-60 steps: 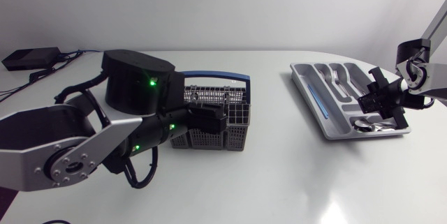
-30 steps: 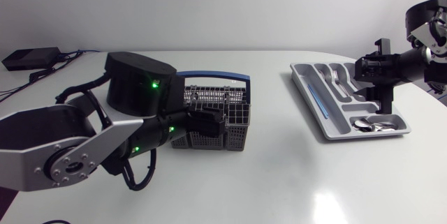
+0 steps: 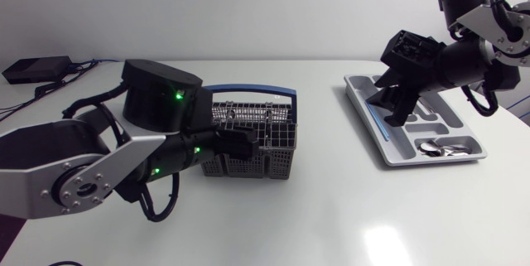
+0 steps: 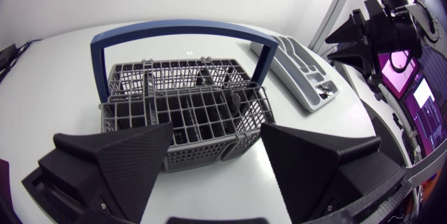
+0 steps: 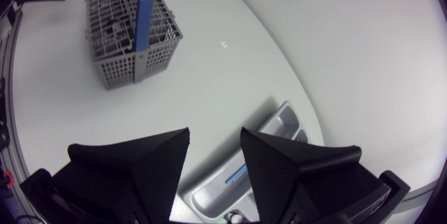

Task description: Unload the cutlery basket into the drawer organizer.

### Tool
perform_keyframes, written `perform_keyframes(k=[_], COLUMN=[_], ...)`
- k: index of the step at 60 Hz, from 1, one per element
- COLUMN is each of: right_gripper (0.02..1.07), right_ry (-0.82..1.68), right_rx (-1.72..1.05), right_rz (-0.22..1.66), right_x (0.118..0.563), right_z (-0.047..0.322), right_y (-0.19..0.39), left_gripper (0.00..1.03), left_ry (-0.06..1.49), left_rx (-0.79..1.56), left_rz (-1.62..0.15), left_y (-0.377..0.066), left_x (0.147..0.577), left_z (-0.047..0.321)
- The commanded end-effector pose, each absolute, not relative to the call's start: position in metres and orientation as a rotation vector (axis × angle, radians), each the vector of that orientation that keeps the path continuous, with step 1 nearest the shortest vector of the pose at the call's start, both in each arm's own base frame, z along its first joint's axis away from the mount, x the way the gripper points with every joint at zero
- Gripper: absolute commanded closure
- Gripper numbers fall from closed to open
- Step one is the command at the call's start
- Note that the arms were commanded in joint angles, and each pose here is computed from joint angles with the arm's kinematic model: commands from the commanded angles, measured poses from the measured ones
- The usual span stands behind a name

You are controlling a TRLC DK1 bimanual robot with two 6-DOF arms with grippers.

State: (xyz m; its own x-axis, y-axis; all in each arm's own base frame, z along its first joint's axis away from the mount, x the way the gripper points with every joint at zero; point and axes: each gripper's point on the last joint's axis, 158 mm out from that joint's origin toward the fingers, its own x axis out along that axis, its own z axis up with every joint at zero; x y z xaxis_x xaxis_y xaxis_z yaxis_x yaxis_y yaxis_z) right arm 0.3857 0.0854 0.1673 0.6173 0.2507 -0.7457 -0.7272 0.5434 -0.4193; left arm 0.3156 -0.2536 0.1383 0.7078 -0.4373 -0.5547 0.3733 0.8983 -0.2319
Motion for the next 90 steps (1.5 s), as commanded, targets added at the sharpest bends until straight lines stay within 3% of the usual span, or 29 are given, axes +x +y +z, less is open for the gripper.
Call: perform_keyframes(k=[1, 12, 21, 23, 26, 29, 60, 66, 77, 85, 90], right_gripper=[0.52, 0.53, 0.64, 0.72, 0.92, 1.01, 1.01, 1.01, 1.01, 0.82, 0.61], right_ry=[0.694, 0.714, 0.730, 0.734, 0.752, 0.769, 0.925, 0.923, 0.773, 0.764, 0.824], right_rx=[-0.661, -0.490, -0.480, -0.474, -0.431, -0.408, -0.374, -0.363, -0.335, -0.274, -0.230], right_rz=[0.627, 0.671, 0.737, 0.747, 0.780, 0.798, 0.843, 0.839, 0.832, 0.785, 0.711], right_x=[0.376, 0.356, 0.347, 0.347, 0.349, 0.349, 0.339, 0.338, 0.344, 0.345, 0.345], right_z=[0.173, 0.171, 0.159, 0.156, 0.149, 0.142, 0.056, 0.063, 0.122, 0.144, 0.148], right_y=[0.107, 0.164, 0.198, 0.204, 0.215, 0.220, 0.235, 0.236, 0.243, 0.243, 0.239], left_gripper=[0.16, 0.16, 0.16, 0.16, 0.16, 0.16, 0.16, 0.16, 0.16, 0.16, 0.15], left_ry=[0.637, 0.655, 0.666, 0.666, 0.671, 0.674, 0.719, 0.712, 0.692, 0.682, 0.678], left_rx=[-0.103, -0.109, -0.110, -0.115, -0.121, -0.122, -0.136, -0.134, -0.142, -0.147, -0.142], left_rz=[-0.453, -0.435, -0.422, -0.418, -0.412, -0.407, -0.393, -0.395, -0.409, -0.413, -0.414], left_y=[-0.250, -0.241, -0.235, -0.233, -0.229, -0.226, -0.214, -0.214, -0.217, -0.216, -0.215], left_x=[0.318, 0.324, 0.327, 0.329, 0.332, 0.333, 0.337, 0.338, 0.337, 0.335, 0.335], left_z=[0.141, 0.135, 0.129, 0.130, 0.128, 0.125, 0.099, 0.102, 0.113, 0.119, 0.123])
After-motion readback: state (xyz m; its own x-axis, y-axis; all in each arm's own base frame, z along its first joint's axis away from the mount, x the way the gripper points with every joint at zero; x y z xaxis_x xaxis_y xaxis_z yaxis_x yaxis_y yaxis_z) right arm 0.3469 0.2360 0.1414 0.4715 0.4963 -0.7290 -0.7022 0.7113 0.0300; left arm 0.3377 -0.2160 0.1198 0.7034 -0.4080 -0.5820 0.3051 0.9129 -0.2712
